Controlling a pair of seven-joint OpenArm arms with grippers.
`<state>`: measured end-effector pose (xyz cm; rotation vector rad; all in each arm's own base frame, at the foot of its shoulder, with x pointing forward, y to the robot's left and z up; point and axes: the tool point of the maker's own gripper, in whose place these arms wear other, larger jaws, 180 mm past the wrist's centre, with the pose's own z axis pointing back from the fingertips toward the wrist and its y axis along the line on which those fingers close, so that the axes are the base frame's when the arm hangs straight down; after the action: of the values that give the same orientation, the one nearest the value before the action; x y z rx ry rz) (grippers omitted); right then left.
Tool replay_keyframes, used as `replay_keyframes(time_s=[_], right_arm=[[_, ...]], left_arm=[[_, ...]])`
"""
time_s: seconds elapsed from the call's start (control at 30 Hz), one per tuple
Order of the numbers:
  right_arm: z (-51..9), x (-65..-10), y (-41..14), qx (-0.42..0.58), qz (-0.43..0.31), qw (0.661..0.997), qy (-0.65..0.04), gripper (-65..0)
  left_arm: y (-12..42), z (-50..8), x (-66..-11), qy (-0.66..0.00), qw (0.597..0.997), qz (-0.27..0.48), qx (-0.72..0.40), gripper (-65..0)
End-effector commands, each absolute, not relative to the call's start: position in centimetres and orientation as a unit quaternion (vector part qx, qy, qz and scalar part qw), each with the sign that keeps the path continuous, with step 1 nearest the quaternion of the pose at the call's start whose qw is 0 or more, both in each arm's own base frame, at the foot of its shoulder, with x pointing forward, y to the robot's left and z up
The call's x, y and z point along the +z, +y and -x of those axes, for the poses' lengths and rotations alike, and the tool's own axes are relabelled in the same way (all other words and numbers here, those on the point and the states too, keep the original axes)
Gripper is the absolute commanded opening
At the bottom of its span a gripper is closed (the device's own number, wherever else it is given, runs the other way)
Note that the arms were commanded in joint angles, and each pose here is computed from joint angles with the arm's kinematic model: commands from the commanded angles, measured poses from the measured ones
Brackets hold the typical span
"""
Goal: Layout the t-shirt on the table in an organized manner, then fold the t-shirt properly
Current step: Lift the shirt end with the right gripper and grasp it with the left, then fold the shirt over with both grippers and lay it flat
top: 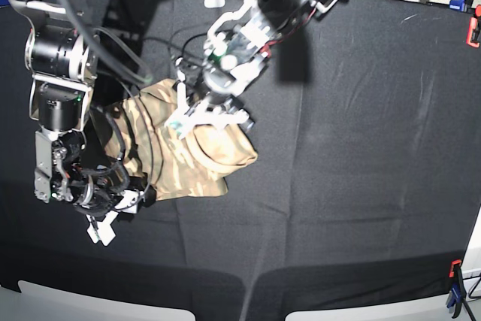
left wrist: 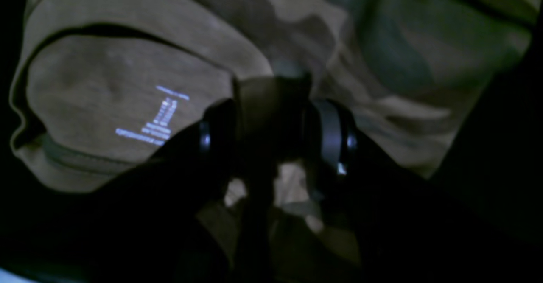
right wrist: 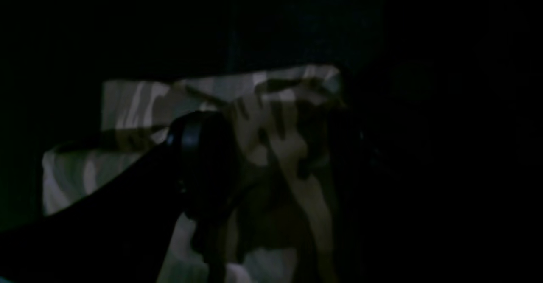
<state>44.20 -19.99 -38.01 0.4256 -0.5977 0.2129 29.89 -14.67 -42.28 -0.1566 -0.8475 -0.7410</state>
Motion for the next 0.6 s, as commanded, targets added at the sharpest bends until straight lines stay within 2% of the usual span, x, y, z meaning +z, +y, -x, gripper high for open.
replay_keyframes(time_s=[0.0,0.23,0.37,0.57], right_arm=[[-45.5,-36.0,-20.5,0.112,-0.203,0.922,-0.31,-27.9],[-42.8,-38.1,-20.3,0.071,-0.254,0.916,-0.302,-27.9],[-40.7,-40.0,-20.5,0.06,-0.264,0.922,-0.276,-27.9],[-37.8,-39.8,-18.6,0.063,-0.327,0.913,-0.234,-27.9]], left_arm=[[-14.0,-30.4,-42.6,-0.391,0.848,0.056,-0.354,-40.0],[-10.9,-33.1,-42.6,-0.383,0.845,-0.012,-0.371,-40.0],[-8.9,-34.9,-42.1,-0.387,0.841,-0.044,-0.375,-40.0],[-5.3,-37.5,-41.3,-0.4,0.838,-0.09,-0.361,-40.0]])
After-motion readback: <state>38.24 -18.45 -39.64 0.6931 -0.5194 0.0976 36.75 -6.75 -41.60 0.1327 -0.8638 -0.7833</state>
